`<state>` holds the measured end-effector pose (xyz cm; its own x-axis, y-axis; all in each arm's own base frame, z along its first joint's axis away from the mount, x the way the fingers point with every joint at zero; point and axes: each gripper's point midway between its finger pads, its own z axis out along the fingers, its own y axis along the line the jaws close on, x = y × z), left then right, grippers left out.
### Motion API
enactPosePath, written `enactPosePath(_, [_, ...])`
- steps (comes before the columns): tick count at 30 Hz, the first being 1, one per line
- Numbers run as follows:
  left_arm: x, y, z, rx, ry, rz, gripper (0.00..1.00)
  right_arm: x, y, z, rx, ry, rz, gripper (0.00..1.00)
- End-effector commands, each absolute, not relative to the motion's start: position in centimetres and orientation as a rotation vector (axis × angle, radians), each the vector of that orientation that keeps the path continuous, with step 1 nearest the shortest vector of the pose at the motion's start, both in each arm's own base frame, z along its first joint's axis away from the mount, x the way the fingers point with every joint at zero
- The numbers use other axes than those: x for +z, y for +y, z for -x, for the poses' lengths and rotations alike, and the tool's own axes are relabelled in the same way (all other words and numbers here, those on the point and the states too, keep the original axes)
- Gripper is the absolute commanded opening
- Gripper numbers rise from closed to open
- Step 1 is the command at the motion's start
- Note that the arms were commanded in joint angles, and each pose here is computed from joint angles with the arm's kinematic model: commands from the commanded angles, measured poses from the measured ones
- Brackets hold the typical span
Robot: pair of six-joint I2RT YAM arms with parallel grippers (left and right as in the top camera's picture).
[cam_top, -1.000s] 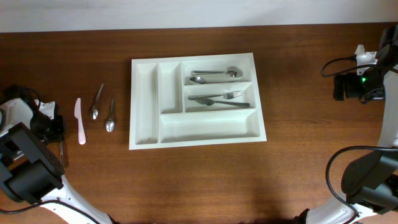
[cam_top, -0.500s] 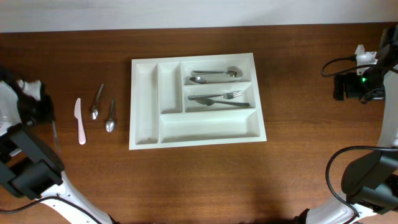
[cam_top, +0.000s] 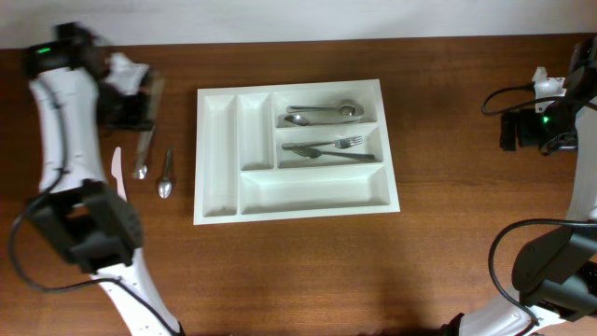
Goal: Pack container
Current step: 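Lift the tongs and carry them over the tray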
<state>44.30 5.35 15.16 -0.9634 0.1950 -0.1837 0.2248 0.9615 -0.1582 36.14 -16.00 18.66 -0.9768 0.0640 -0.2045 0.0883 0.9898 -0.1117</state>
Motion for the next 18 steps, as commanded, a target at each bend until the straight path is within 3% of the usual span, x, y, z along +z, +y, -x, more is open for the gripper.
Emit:
enactPosePath(1, [16.4, -2.7, -44.2, -0.348, 2.857, -0.705, 0.02, 18.5, -16.1, -36.0, -0.188, 2.939, -0.106, 0.99])
enactPosePath(11, [16.3, -20.8, -38.9, -0.386, 2.576, -1.502, 0.02, 18.5, -16.1, -36.0, -0.188, 2.939, -0.106, 0.99])
enactPosePath(18, [16.3, -28.1, -35.7, -0.385, 2.329, -1.802, 0.02, 18.5, -16.1, -36.0, -0.188, 2.939, -0.106, 0.99])
